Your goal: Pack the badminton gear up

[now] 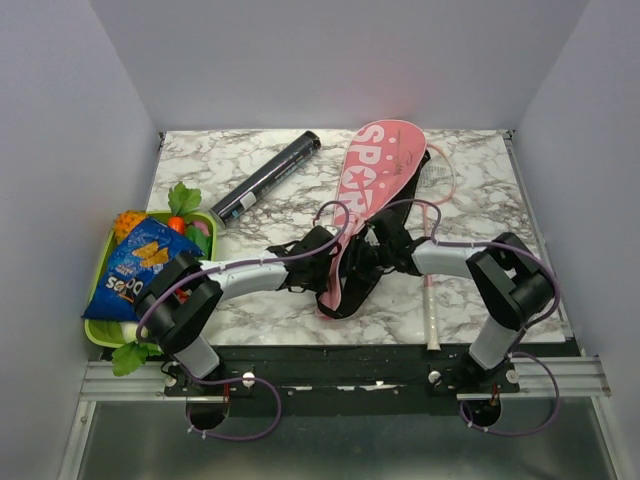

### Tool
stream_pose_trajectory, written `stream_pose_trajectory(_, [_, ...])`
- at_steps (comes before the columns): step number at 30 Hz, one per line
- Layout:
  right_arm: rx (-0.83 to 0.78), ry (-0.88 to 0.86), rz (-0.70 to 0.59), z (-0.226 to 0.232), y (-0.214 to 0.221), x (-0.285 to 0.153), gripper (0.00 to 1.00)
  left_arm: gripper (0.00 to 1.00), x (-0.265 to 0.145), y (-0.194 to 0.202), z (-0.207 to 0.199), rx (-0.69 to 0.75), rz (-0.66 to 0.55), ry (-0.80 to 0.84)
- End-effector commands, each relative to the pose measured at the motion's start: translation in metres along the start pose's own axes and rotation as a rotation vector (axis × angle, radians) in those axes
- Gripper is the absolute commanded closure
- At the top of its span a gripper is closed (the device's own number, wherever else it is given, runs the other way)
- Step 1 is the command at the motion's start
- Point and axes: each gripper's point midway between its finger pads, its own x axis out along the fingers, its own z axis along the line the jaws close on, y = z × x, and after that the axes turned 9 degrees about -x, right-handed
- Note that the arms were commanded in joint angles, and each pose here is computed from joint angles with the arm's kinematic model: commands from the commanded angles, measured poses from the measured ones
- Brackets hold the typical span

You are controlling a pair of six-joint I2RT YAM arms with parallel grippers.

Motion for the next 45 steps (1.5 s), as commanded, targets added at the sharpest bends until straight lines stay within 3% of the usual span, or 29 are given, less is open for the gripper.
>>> stream_pose_trajectory(1, [-0.139, -0.052, -0.148, 0.038, -0.033, -0.022, 0.41, 0.79, -0.010, 0.006, -0.025, -0.024, 0.022, 0.134])
stream_pose_trajectory(9, [-0.102, 0.204, -0.096, 0.001, -0.011, -0.055, 0.39, 0.78, -0.014, -0.007, 0.019, -0.067, -0.013, 0.012])
stream_pose_trajectory(15, [-0.100, 0.426, -0.037, -0.040, 0.009, -0.079, 0.38, 0.76, -0.023, -0.025, 0.030, -0.051, -0.061, -0.047])
stream_pose_trajectory(18, [-0.127, 0.566, -0.051, -0.059, 0.006, -0.097, 0.36, 0.76, -0.027, -0.033, 0.028, -0.062, -0.081, -0.042])
stream_pose_trajectory(20, [-0.162, 0.656, -0.131, -0.063, -0.014, -0.113, 0.32, 0.76, -0.030, -0.034, 0.030, -0.066, -0.082, -0.045])
stream_pose_trajectory(24, [-0.192, 0.793, -0.166, -0.077, -0.041, -0.142, 0.29, 0.73, -0.047, -0.043, 0.018, -0.049, -0.105, 0.005])
stream_pose_trajectory(26, [-0.177, 0.810, -0.195, -0.080, -0.061, -0.154, 0.29, 0.65, -0.056, -0.045, 0.013, -0.038, -0.113, 0.029])
stream_pose_trajectory(34, [-0.154, 0.802, -0.272, -0.118, -0.121, -0.184, 0.29, 0.46, -0.088, -0.056, -0.017, 0.016, -0.138, 0.164])
stream_pose_trajectory(39, [-0.097, 0.795, -0.264, -0.147, -0.138, -0.184, 0.30, 0.42, -0.100, -0.060, -0.038, 0.019, -0.151, 0.254])
stream_pose_trajectory(45, [-0.094, 0.786, -0.205, -0.170, -0.148, -0.166, 0.31, 0.38, -0.097, -0.054, -0.056, 0.091, -0.157, 0.220])
